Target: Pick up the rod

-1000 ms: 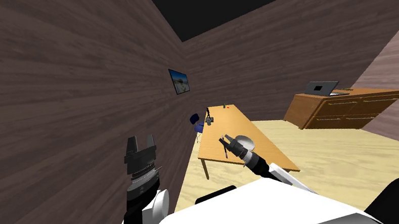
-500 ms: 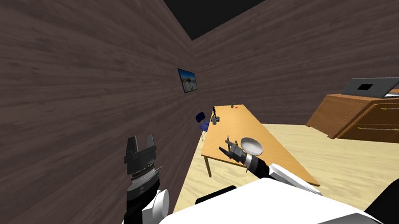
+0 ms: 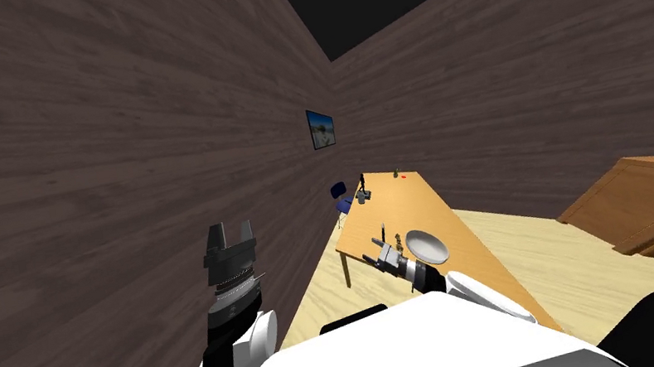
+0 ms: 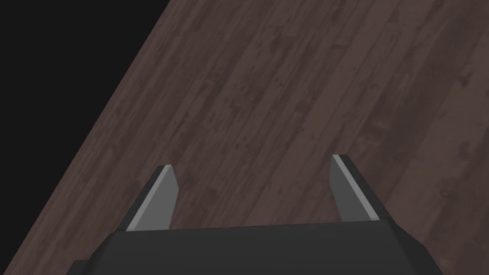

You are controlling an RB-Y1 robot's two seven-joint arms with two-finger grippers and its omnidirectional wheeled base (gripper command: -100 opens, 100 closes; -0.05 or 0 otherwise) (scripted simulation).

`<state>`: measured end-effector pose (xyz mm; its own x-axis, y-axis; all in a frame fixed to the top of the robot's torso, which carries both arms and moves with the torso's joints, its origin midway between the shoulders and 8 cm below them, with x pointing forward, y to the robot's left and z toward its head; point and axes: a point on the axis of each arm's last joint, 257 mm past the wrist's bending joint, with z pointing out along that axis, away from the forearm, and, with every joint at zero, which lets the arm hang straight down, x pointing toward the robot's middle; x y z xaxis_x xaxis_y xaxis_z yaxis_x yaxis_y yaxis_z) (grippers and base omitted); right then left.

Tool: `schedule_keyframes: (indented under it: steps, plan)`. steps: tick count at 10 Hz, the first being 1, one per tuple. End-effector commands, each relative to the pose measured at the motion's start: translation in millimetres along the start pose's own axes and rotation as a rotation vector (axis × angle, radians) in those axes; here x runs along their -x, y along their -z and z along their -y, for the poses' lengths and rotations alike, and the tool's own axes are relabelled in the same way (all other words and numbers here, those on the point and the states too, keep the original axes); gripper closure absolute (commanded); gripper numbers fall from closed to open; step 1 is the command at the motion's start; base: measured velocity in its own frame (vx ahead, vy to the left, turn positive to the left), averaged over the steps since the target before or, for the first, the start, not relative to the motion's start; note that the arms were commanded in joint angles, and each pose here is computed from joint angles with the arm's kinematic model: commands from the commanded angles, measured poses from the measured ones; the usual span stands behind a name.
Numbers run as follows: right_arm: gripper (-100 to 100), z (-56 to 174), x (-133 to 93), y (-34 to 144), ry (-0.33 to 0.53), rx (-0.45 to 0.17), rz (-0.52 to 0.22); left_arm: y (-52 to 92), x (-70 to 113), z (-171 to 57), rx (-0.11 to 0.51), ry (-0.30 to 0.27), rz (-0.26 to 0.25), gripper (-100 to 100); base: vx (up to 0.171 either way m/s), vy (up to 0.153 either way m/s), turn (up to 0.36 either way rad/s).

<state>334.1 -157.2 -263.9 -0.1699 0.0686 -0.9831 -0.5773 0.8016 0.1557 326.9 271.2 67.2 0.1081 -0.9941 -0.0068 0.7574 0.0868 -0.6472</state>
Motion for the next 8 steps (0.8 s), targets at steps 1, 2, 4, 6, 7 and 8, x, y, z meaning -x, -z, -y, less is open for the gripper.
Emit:
schedule_keyframes:
  steps: [1, 2, 4, 6, 7, 8]
  plan:
    - [-100, 2, -32, 9.5, 0.071, 0.015, -0.086, 0.0, 0.0, 0, 0.000, 0.000, 0.000, 0, -0.019, -0.038, 0.322]
    - [-100, 1, -33, 9.6, 0.086, 0.018, -0.092, 0.0, -0.1, 0, 0.000, 0.000, 0.000, 0, -0.010, -0.035, 0.193]
    - [-100, 5, -59, 20.5, 0.156, 0.036, -0.171, 0.0, -0.1, 0, 0.000, 0.000, 0.000, 0, -0.012, -0.030, 0.265]
    - [-100, 9, -85, 33.6, 0.226, 0.056, -0.249, 0.0, 0.0, 0, 0.000, 0.000, 0.000, 0, -0.011, -0.033, 0.277]
    - [-100, 15, -109, 48.4, 0.278, 0.074, -0.321, 0.0, 0.0, 0, 0.000, 0.000, 0.000, 0, -0.013, -0.031, 0.304]
    - [-100, 14, -111, 49.0, 0.295, 0.078, -0.327, 0.0, 0.0, 0, 0.000, 0.000, 0.000, 0, -0.008, -0.027, 0.178]
